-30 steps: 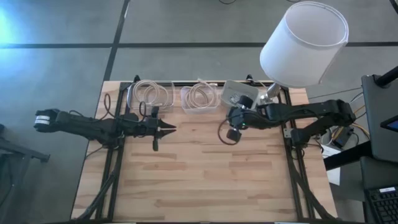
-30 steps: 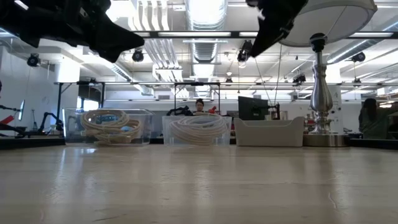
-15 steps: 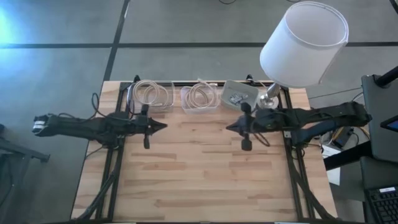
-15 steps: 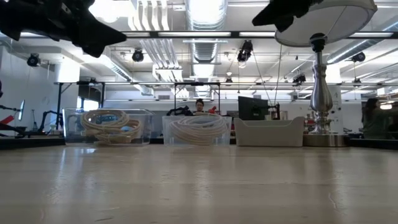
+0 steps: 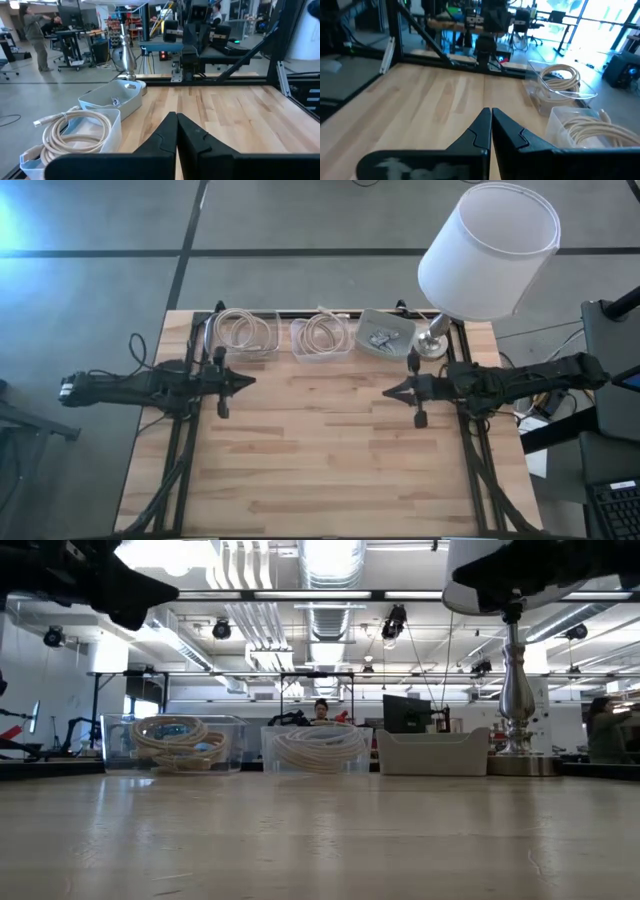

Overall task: Pick & Place USB Port
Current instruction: Return to Home Position

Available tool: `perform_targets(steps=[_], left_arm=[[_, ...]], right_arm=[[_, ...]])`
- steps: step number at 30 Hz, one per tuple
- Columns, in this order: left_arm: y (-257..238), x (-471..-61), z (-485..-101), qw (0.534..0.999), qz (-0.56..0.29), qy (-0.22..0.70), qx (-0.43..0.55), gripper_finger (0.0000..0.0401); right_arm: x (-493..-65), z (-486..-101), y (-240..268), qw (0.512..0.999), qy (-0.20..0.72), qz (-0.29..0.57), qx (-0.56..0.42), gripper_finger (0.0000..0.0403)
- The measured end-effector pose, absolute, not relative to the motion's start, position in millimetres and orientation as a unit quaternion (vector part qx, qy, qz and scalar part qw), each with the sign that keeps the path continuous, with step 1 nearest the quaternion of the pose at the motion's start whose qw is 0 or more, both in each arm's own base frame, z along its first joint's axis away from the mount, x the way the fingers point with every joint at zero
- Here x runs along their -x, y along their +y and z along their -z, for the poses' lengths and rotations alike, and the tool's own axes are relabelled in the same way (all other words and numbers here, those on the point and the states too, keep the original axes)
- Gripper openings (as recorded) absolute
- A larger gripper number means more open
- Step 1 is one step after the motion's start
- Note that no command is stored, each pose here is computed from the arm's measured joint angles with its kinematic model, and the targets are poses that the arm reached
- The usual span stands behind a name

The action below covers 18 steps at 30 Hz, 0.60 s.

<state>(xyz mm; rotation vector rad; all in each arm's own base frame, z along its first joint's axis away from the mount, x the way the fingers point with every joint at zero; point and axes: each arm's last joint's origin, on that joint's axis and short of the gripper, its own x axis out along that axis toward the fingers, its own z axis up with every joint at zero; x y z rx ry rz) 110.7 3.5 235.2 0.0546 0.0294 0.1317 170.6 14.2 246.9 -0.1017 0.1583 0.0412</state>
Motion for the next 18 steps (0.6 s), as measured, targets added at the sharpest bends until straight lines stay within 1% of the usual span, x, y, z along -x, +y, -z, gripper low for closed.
perform_targets(steps=[7,11,14,18], left_arm=[[3.5,-100.2,-219.6,0.997,-0.067,-0.008,-0.026,0.0008],[3.1,-95.5,-210.8,0.998,-0.059,-0.007,-0.036,0.0009],[2.3,-91.4,-209.1,0.998,-0.045,-0.024,-0.036,0.0009],[1.6,-88.3,-202.0,0.998,-0.034,-0.036,-0.033,0.0009]], right_arm=[[-146.6,-226.7,12.1,0.998,0.055,-0.018,0.004,0.0008],[-137.7,-216.5,11.6,0.999,0.028,-0.024,0.001,0.0008],[-132.9,-208.1,11.2,1.0,0.007,-0.025,0.004,0.0008],[-128.7,-197.0,10.8,1.0,0.009,-0.025,-0.002,0.0008]])
